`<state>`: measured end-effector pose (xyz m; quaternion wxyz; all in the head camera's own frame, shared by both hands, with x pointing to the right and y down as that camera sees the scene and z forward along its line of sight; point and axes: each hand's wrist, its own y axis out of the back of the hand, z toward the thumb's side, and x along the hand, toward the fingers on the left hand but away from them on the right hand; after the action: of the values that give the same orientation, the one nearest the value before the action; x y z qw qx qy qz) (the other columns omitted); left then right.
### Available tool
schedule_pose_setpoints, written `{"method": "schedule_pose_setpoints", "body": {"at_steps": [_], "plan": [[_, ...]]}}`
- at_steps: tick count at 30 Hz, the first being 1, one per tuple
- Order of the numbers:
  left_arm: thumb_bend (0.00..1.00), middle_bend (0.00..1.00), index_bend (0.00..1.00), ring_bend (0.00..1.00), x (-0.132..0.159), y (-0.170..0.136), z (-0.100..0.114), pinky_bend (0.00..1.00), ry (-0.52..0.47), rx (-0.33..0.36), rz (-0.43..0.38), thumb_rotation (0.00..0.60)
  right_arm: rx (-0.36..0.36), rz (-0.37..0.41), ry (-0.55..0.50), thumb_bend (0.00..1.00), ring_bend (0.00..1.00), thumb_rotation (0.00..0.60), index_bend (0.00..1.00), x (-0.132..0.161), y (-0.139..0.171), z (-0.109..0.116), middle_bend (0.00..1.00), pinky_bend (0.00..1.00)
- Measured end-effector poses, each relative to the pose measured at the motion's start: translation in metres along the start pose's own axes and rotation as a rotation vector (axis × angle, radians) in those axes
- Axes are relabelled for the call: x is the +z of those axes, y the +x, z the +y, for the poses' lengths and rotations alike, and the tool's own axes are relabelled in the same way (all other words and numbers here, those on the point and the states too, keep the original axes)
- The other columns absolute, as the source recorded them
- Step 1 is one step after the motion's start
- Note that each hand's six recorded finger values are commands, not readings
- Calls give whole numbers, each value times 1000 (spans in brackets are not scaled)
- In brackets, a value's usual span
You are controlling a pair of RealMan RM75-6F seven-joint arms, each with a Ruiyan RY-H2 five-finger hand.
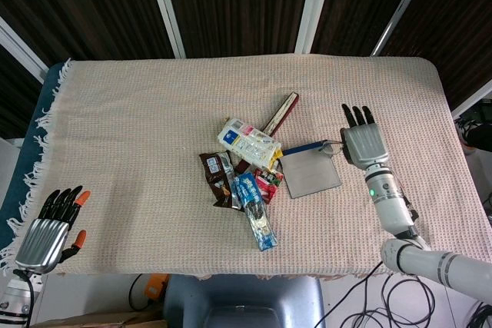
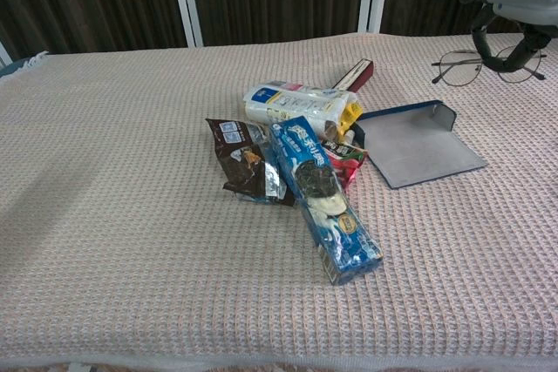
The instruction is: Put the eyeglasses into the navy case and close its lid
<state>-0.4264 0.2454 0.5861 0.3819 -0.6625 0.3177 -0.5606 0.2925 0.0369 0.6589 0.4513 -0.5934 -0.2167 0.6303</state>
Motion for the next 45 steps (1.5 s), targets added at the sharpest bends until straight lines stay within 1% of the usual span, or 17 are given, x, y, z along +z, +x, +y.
{"method": "schedule_pose_setpoints", "body": {"at_steps": [5,12,15,21,26,31,36,39,45], "plan": [[423,0,0,0,0,1,0,25,2,-2,2,600,11,63,69,605,0,600,720,25,0,-10,53,0],[422,0,0,0,-2,3,0,25,0,-1,12,600,14,153,204,604,0,600,719,59,-4,-28,54,0],[422,0,0,0,-2,4,-1,25,1,-6,12,600,4,180,247,604,0,600,719,69,-7,-32,55,0],[423,0,0,0,-2,5,-2,25,2,-9,13,600,-13,208,310,604,0,600,719,84,-13,-41,56,0],[423,0,0,0,-1,5,-3,26,3,-14,12,600,-6,202,303,603,0,600,719,93,-18,-51,58,0],[422,0,0,0,-1,5,-2,26,3,-14,9,600,-6,166,265,604,0,600,719,102,-26,-58,62,0],[422,0,0,0,-1,5,-2,27,3,-14,7,600,-23,121,235,604,0,600,719,106,-32,-57,70,0],[423,0,0,0,0,4,-3,27,3,-17,5,600,-20,100,219,604,0,600,718,107,-36,-57,70,0],[423,0,0,0,0,4,-2,27,2,-15,3,600,-11,87,208,604,0,600,716,115,-43,-59,72,0]]}}
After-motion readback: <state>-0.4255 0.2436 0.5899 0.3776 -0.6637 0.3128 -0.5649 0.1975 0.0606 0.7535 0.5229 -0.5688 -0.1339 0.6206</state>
